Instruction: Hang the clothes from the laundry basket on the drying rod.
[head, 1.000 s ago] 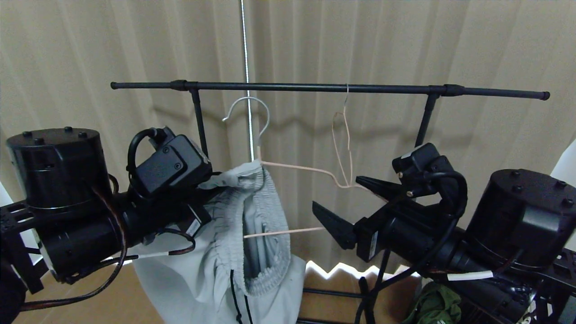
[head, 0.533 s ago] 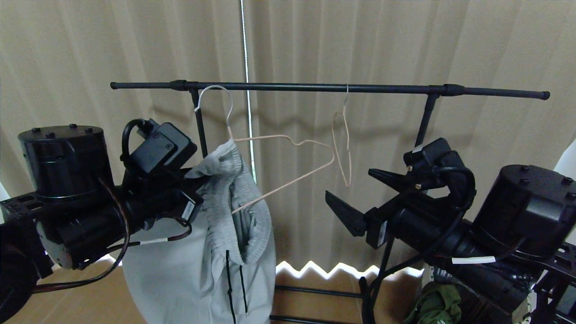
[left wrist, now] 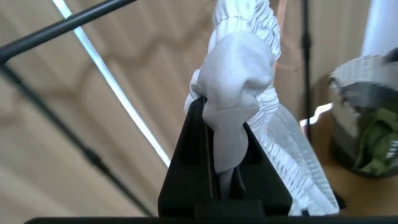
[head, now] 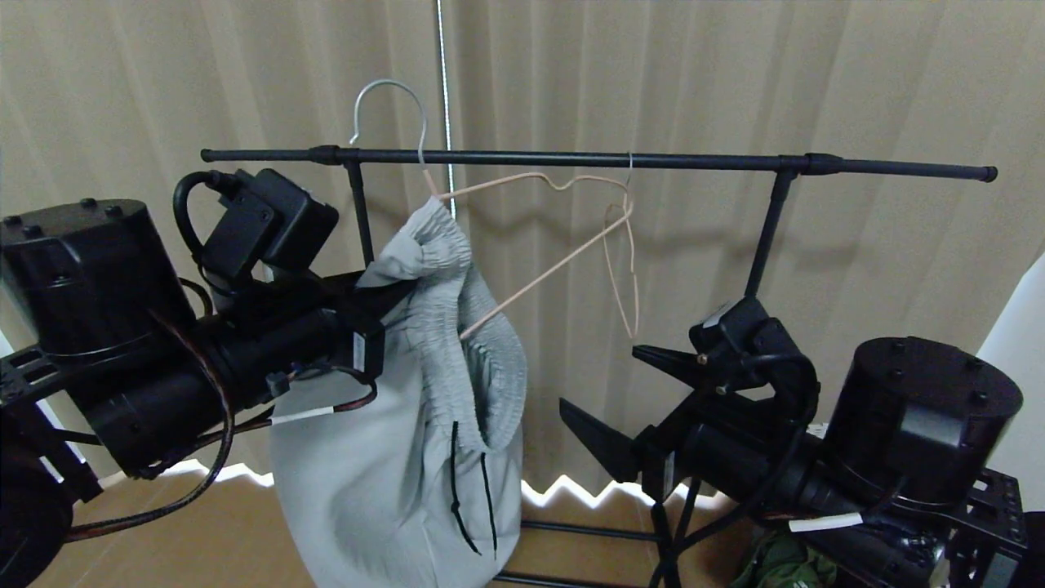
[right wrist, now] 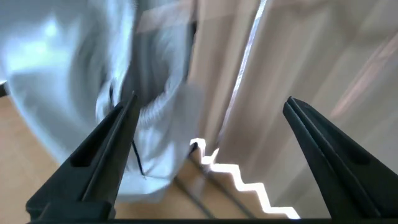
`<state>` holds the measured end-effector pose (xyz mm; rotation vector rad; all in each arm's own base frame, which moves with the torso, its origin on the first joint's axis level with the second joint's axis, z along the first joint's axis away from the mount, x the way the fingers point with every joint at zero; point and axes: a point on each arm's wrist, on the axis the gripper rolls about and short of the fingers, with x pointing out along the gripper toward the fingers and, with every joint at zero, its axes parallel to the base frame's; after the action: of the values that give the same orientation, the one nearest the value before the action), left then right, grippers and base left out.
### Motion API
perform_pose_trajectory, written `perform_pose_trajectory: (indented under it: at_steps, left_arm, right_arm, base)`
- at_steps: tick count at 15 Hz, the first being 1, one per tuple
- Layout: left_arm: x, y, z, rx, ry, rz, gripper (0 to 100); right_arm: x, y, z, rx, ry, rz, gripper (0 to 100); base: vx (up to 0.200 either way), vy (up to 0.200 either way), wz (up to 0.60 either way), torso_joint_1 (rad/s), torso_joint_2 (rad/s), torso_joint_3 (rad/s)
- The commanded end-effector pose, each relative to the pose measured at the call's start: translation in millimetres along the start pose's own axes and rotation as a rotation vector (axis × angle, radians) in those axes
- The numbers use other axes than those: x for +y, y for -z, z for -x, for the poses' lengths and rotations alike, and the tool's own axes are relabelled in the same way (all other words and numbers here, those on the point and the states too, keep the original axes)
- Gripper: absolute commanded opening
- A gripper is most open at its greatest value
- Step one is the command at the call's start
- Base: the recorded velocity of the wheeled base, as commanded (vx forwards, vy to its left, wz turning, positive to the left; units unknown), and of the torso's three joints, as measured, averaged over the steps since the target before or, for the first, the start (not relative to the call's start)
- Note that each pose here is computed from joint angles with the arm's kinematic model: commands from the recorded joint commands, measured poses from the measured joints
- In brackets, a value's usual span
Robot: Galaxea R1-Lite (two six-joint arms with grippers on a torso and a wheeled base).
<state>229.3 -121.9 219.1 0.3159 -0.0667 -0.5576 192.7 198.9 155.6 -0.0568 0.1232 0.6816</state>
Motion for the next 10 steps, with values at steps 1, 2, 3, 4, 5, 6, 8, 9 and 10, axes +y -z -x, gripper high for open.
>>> perform_pose_trajectory:
  at_steps: [1,2,3,4,5,6,8,9,10]
  left_arm:
    - [-5.2,-4,0,-0.032,0.038,-0.001,0]
    - [-5.4,-4,0,-0.040,0.053,-0.002,0]
    - [-6.5,-7,2,-0.058,0.079,-0.002,0]
    - [-8.9,-8,2,-0.065,0.090,-0.003,0]
    - [-11.4,-10,3,-0.072,0.100,-0.004,0]
    - [-13.7,-12,5,-0.082,0.108,-0.005,0]
    - [-16.1,-15,6,-0.096,0.120,-0.002,0]
    - [-17.6,-17,8,-0.106,0.133,-0.003,0]
    - [-17.8,-18,9,-0.110,0.135,-0.003,0]
  right_arm:
    - [3.2,7.7,-15,0.029,-0.004,-0.015,100]
    - [3.2,9.3,-18,0.033,-0.002,-0.021,100]
    - [3.8,14.1,-23,0.050,-0.002,-0.026,100]
    - [4.0,17.9,-25,0.064,0.000,-0.032,100]
    - [4.3,20.4,-27,0.071,0.001,-0.031,100]
    - [4.6,22.5,-30,0.070,0.002,-0.031,100]
    - [2.1,29.4,-38,0.047,0.020,-0.031,100]
    - [-1.4,33.9,-41,0.051,0.034,-0.032,100]
    - [-3.2,35.4,-43,0.054,0.040,-0.033,100]
  base:
    - [0.000,0.000,0.00,0.000,0.00,0.000]
    - [0.000,0.000,0.00,0.000,0.00,0.000]
    - [0.000,0.000,0.00,0.000,0.00,0.000]
    - [0.000,0.000,0.00,0.000,0.00,0.000]
    - [0.000,0.000,0.00,0.000,0.00,0.000]
    - [0.000,0.000,0.00,0.000,0.00,0.000]
    - [0.000,0.000,0.00,0.000,0.00,0.000]
    - [0.000,0.000,0.00,0.000,0.00,0.000]
    - [0.000,0.000,0.00,0.000,0.00,0.000]
